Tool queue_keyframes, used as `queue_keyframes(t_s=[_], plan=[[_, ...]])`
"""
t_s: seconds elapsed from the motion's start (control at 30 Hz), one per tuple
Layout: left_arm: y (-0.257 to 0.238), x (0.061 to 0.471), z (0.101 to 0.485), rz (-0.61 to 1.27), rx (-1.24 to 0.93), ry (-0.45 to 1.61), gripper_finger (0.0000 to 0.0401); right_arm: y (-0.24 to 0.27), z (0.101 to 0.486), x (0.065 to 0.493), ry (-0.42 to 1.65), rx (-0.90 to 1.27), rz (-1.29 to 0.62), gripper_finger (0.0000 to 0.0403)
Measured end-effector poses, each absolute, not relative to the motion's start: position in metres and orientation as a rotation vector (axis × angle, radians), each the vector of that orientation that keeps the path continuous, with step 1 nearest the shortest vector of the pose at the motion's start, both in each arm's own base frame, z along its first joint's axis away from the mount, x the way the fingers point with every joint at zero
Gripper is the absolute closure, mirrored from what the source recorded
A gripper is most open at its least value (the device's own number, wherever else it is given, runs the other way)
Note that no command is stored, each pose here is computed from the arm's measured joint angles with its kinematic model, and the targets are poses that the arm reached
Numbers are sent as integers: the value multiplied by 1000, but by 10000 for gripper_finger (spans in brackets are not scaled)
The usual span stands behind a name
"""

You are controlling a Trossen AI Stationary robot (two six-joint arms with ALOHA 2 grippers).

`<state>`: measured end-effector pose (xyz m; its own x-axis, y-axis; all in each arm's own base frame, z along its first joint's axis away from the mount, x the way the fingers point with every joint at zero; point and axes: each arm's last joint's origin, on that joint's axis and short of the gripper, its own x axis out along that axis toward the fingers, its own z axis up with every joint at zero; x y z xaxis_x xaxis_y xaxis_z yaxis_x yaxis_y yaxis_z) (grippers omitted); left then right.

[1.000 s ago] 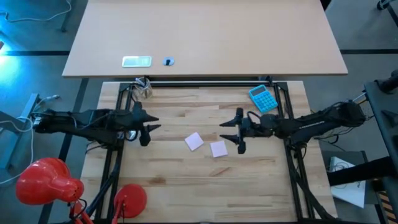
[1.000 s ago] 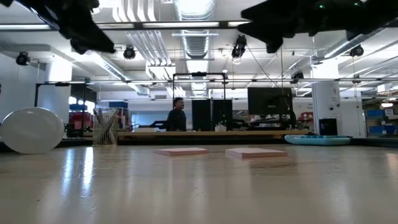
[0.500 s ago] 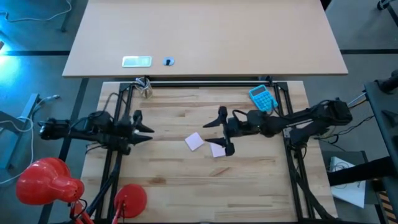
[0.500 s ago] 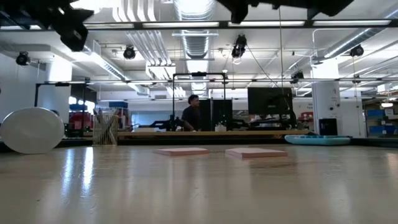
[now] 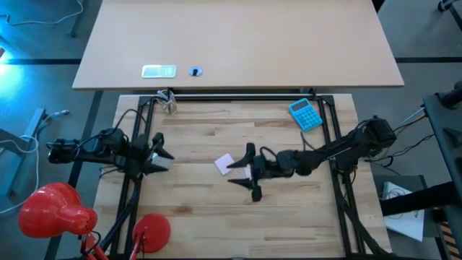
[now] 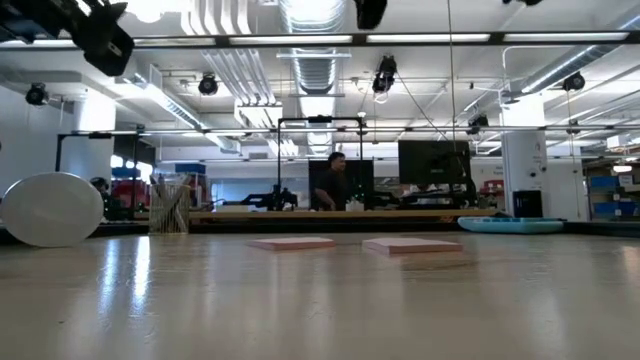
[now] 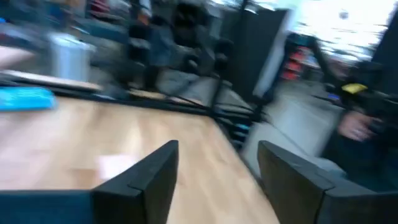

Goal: Screw lightbulb
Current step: Move the red lamp to the center of the table

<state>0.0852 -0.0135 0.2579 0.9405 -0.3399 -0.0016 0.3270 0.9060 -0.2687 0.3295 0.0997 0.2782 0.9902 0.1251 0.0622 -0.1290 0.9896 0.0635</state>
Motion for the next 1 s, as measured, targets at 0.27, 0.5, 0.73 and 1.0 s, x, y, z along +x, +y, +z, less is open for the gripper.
queue_keyframes(t_s=[0.27, 0.5, 0.73, 1.0], plan=[[-25, 79, 265, -811, -340, 85, 142, 157, 294, 354, -80, 18, 86, 172], [-28, 67, 267, -1035, -328, 100, 140, 188, 304, 378, -83, 61, 93, 170], [-34, 52, 259, -1207, -291, 11, 140, 198, 325, 386, -55, 85, -90, 169], [-45, 51, 248, -1393, -331, -171, 140, 187, 337, 391, -48, 81, -219, 137]])
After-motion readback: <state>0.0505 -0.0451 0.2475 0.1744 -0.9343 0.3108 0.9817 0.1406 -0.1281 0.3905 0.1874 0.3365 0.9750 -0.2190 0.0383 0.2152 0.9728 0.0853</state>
